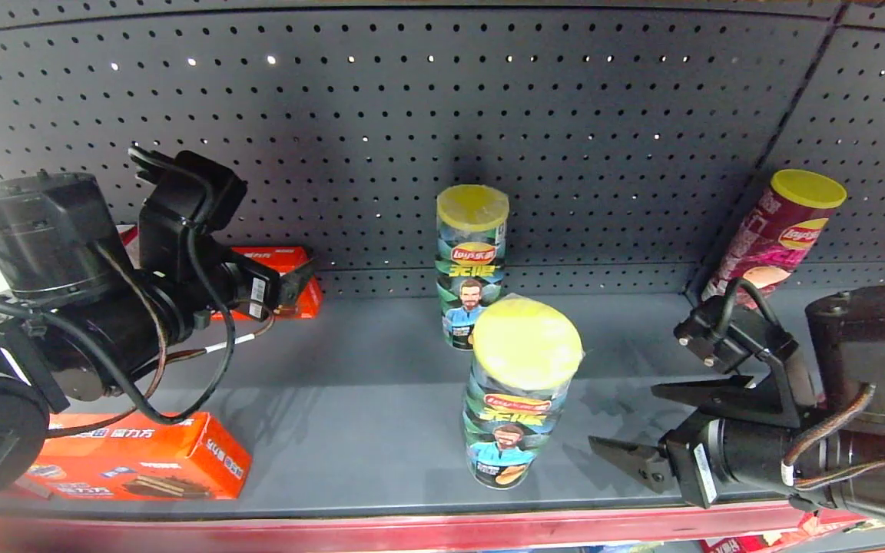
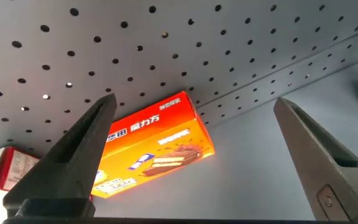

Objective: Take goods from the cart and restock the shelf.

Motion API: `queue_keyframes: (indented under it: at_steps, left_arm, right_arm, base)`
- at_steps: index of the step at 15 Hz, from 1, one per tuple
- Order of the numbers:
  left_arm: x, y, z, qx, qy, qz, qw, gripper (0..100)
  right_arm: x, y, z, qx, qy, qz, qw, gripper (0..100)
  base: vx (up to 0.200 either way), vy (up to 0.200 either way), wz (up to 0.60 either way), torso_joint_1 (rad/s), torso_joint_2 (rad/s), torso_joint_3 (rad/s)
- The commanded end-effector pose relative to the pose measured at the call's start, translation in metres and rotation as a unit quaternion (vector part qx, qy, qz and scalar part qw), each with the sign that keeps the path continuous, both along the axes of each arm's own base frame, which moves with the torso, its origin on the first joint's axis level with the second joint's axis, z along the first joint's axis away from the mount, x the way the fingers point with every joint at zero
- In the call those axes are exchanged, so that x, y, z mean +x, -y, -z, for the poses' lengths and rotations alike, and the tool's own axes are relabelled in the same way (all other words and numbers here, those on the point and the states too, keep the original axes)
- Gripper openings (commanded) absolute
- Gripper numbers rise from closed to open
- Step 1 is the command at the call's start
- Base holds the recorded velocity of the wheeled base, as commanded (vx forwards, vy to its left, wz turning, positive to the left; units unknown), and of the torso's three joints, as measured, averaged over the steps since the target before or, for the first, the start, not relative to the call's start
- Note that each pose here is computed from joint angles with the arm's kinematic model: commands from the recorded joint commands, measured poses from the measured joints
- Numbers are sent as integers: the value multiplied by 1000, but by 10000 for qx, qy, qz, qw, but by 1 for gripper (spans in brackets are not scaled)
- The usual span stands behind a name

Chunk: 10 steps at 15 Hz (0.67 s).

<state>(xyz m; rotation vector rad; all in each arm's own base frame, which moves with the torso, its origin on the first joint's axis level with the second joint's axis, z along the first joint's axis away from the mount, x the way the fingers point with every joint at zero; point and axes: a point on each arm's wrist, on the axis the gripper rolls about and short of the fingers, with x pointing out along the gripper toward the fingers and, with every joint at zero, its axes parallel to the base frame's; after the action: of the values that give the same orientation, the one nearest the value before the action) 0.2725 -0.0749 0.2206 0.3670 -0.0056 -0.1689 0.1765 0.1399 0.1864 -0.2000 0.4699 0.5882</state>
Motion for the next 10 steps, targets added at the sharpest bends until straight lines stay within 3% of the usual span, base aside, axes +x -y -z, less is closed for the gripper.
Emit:
queue_keyframes:
  at_steps: [1, 10]
  left_arm:
    - [0, -1, 2, 20, -31, -10, 10000, 100]
    - [1, -1, 0, 19, -1, -25, 10000, 100]
  right_arm:
    - [4, -5, 3, -42, -51, -32, 10000, 100]
    - [27, -33, 5, -86, -115, -168, 9998, 100]
  base:
    - [0, 0, 0, 0, 0, 0]
    - [0, 0, 0, 0, 0, 0]
